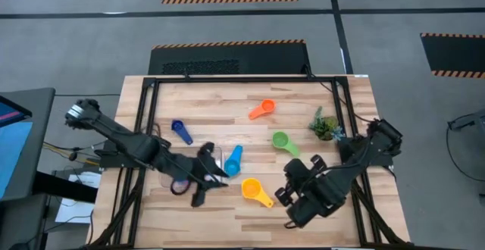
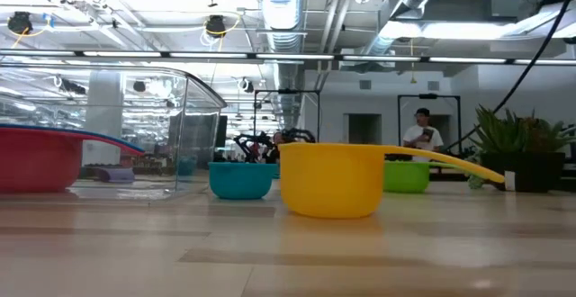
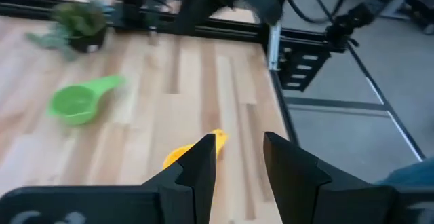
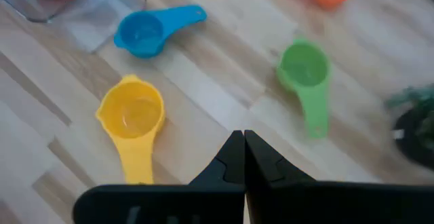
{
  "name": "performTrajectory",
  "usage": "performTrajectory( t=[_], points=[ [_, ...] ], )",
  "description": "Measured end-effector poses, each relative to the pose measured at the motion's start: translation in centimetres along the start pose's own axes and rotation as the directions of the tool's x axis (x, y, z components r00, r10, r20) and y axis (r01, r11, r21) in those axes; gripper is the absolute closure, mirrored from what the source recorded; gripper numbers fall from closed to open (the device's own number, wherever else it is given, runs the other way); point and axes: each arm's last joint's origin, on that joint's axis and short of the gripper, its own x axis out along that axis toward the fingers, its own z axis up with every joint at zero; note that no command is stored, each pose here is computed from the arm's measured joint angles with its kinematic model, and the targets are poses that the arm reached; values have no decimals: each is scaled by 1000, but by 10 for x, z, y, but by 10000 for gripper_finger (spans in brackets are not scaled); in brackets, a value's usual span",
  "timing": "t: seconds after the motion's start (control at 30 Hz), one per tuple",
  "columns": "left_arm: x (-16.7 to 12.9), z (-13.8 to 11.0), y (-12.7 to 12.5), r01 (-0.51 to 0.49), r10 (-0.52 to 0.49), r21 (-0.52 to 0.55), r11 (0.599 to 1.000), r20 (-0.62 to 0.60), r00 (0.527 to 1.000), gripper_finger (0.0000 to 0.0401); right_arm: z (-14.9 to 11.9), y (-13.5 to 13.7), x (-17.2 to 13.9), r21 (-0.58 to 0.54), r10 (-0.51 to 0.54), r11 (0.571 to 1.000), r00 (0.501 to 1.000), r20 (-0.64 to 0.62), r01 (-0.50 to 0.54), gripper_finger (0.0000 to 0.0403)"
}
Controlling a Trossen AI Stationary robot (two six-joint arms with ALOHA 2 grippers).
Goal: Nest measuring cups in basket
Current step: Stack the yellow measuring cup on the blue measuring cup in the transparent bin
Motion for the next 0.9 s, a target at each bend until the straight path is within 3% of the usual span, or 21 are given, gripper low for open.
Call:
performTrajectory(
  t=[0.27, 0.43, 0.57, 0.73, 0.9],
  points=[
    [56, -8, -14, 66, -67, 11, 998, 58, 996, 287, 11, -5, -38, -42, 101, 994, 987, 128, -96, 392],
    [74, -12, -18, 79, -78, -7, 997, 88, 993, 287, 12, -4, -53, -99, 149, 986, 975, 163, -134, 392],
    [83, -6, -22, 115, -111, -11, 993, 183, 977, 287, 7, -5, -59, -115, 168, 982, 972, 165, -151, 392],
    [95, 8, -30, 82, -98, 94, 992, 177, 979, 287, 0, -8, -68, -128, 201, 975, 966, 163, -182, 392],
    [116, 14, -39, 33, -35, 278, 960, 4, 999, 287, -8, -10, -76, -124, 230, 970, 959, 168, -211, 392]
  ],
)
